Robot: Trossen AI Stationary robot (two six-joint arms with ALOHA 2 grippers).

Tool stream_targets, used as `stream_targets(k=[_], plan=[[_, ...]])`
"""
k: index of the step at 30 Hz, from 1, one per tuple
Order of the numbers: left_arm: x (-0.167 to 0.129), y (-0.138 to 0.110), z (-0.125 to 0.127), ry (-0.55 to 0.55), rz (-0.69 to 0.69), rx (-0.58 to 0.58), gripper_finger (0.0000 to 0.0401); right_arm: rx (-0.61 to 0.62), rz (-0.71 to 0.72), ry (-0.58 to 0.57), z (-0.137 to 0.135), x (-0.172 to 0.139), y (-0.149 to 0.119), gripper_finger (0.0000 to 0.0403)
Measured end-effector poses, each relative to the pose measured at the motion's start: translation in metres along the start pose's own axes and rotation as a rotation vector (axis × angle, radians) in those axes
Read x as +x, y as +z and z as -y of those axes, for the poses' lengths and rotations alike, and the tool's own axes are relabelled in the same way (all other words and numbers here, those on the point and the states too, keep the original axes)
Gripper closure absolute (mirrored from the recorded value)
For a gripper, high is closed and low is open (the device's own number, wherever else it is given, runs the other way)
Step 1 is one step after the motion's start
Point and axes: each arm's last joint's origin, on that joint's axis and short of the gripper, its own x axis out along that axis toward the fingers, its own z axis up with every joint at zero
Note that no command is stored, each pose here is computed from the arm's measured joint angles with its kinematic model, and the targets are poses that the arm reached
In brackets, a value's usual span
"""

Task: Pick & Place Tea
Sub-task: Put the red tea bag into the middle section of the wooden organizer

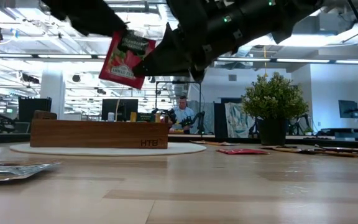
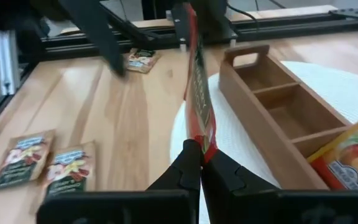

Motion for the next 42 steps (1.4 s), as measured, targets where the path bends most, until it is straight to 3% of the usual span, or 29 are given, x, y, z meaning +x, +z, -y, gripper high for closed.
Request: stream_targets(k=[3,8,22,28,31,36,42], plan=[[0.013,0.006,0.002,0.050,-0.063,0.078,0.0203,0.004,-0.021,-0.006,0.002,0.001,-0.002,0.0403],[0.024,0.017,0.010,-0.035,-0.167,0.137,0.0214,0.001,-0.029,-0.006,0.002,0.000,-0.003,0.0403],[0.025,0.023,0.009,0.057,-0.179,0.143,0.0390,0.007,-0.047,-0.008,0.002,0.000,-0.005,0.0403],[0.024,0.021,0.008,0.094,-0.188,0.149,0.0401,0.026,-0.047,-0.005,0.002,0.000,-0.005,0.0400],[0.019,0.013,0.003,0.160,-0.246,0.142,0.0401,0.033,-0.108,-0.015,0.003,-0.004,-0.006,0.0376],[0.004,0.000,-0.017,0.299,-0.285,0.082,0.0401,0.039,-0.162,-0.032,0.005,-0.019,0.002,0.0298],[-0.009,-0.022,-0.055,0.316,-0.243,-0.027,0.0401,0.014,-0.153,0.002,-0.009,-0.024,0.002,0.0228]])
